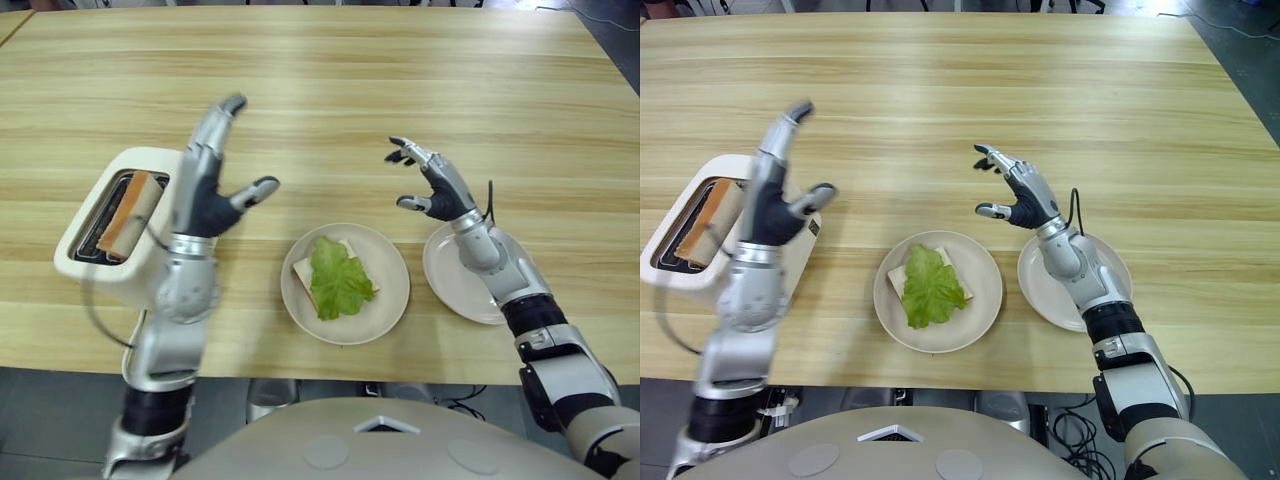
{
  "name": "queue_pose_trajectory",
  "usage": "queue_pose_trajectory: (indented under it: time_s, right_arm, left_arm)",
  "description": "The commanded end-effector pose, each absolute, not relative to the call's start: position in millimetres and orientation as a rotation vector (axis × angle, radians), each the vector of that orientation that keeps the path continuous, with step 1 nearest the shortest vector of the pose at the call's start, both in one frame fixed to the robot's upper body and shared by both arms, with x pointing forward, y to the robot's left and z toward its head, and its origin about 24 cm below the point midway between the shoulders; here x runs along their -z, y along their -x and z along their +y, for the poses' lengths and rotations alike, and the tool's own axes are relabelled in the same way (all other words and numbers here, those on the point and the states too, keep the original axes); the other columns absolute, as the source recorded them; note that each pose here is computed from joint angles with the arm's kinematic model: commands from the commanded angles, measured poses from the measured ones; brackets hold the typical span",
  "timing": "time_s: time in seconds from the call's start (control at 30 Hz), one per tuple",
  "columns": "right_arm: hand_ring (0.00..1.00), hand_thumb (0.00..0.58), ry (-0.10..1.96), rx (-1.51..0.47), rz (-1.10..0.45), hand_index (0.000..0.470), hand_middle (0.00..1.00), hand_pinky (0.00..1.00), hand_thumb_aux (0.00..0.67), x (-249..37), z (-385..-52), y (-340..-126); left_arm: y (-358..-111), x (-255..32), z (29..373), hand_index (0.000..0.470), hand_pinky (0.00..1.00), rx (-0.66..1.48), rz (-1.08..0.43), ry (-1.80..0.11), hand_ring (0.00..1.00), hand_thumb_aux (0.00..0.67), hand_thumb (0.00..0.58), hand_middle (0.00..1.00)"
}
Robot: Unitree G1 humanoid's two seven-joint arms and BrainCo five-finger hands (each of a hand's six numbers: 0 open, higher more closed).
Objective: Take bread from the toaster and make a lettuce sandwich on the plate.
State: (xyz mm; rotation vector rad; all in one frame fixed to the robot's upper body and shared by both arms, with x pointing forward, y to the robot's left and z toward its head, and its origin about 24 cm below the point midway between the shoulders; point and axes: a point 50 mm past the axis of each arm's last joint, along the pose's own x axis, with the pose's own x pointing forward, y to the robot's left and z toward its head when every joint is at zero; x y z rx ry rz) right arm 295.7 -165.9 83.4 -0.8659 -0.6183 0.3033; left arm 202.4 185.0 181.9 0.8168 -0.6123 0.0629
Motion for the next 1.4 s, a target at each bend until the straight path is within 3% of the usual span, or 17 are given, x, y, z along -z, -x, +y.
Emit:
queue_pose_trajectory:
  time_s: [0.03, 0.17, 0.27, 0.37, 0.6, 0.9, 0.93, 0.97, 1.0, 1.03, 1.07, 1.13, 1.27, 1.33, 1.4]
  right_arm:
    - [0.0, 0.0, 0.854, -0.29, -0.585, 0.0, 0.0, 0.0, 0.0, -76.0, -166.7, -291.0]
    - [0.0, 0.0, 0.843, -0.279, -0.574, 0.0, 0.0, 0.0, 0.0, -74.0, -167.1, -288.4]
    - [0.0, 0.0, 0.843, -0.273, -0.568, 0.0, 0.0, 0.0, 0.0, -73.6, -169.0, -287.9]
    - [0.0, 0.0, 0.843, -0.273, -0.561, 0.0, 0.0, 0.0, 0.0, -72.8, -169.2, -288.0]
    - [0.0, 0.0, 0.869, -0.282, -0.563, 0.0, 0.0, 0.0, 0.0, -72.0, -167.9, -289.8]
    - [0.0, 0.0, 0.858, -0.283, -0.55, 0.0, 0.0, 0.0, 0.0, -67.7, -166.7, -288.6]
    - [0.0, 0.0, 0.858, -0.283, -0.55, 0.0, 0.0, 0.0, 0.0, -67.6, -166.7, -288.5]
    - [0.0, 0.0, 0.859, -0.283, -0.549, 0.0, 0.0, 0.0, 0.0, -67.5, -166.9, -288.4]
    - [0.0, 0.0, 0.859, -0.284, -0.548, 0.0, 0.0, 0.0, 0.0, -67.2, -167.2, -288.2]
    - [0.0, 0.0, 0.86, -0.283, -0.547, 0.0, 0.0, 0.0, 0.0, -66.8, -167.7, -288.0]
    - [0.0, 0.0, 0.86, -0.283, -0.545, 0.0, 0.0, 0.0, 0.0, -66.3, -168.0, -287.7]
    - [0.0, 0.0, 0.86, -0.283, -0.541, 0.0, 0.0, 0.0, 0.0, -65.3, -168.3, -287.1]
    - [0.0, 0.0, 0.857, -0.284, -0.536, 0.0, 0.0, 0.0, 0.0, -63.7, -168.0, -286.6]
    - [0.0, 0.0, 0.857, -0.285, -0.534, 0.0, 0.0, 0.0, 0.0, -62.9, -167.7, -286.6]
    - [0.0, 0.0, 0.856, -0.289, -0.531, 0.0, 0.0, 0.0, 0.0, -61.7, -166.8, -286.3]
  left_arm:
    - [-189.4, -211.0, 240.7, 0.0, 0.0, -0.243, -0.541, -1.007, 0.0, 0.0, 0.0, 0.0]
    - [-172.9, -221.3, 284.8, 0.0, 0.0, -0.388, -0.352, -1.228, 0.0, 0.0, 0.0, 0.0]
    - [-167.6, -207.1, 311.3, 0.0, 0.0, -0.401, -0.106, -1.39, 0.0, 0.0, 0.0, 0.0]
    - [-168.0, -192.7, 320.6, 0.0, 0.0, -0.368, 0.044, -1.471, 0.0, 0.0, 0.0, 0.0]
    - [-179.1, -166.1, 304.8, 0.0, 0.0, -0.159, 0.151, -1.504, 0.0, 0.0, 0.0, 0.0]
    - [-185.5, -147.6, 310.1, 0.0, 0.0, -0.076, 0.285, -1.58, 0.0, 0.0, 0.0, 0.0]
    - [-185.1, -146.1, 311.5, 0.027, 0.0, -0.072, 0.301, -1.581, 0.0, 0.039, 0.066, 0.0]
    - [-184.5, -145.4, 312.8, 0.18, 0.0, -0.075, 0.311, -1.578, 0.0, 0.263, 0.366, 0.0]
    - [-183.8, -145.7, 314.7, 0.269, 0.0, -0.083, 0.321, -1.581, 0.0, 0.391, 0.48, 0.0]
    - [-183.5, -146.2, 316.0, 0.314, 0.0, -0.091, 0.327, -1.582, 0.0, 0.457, 0.521, 0.0]
    - [-183.2, -146.8, 317.2, 0.332, 0.0, -0.099, 0.33, -1.579, 0.0, 0.483, 0.535, 0.0]
    - [-182.6, -147.6, 319.7, 0.307, 0.0, -0.114, 0.341, -1.583, 0.0, 0.447, 0.516, 0.0]
    - [-183.1, -141.9, 314.9, 0.316, 0.0, -0.078, 0.339, -1.571, 0.0, 0.46, 0.523, 0.0]
    - [-184.8, -141.4, 310.4, 0.363, 0.0, -0.069, 0.315, -1.572, 0.0, 0.528, 0.554, 0.0]
    - [-191.7, -146.9, 299.3, 0.46, 0.0, -0.061, 0.209, -1.589, 0.0, 0.67, 0.58, 0.0]
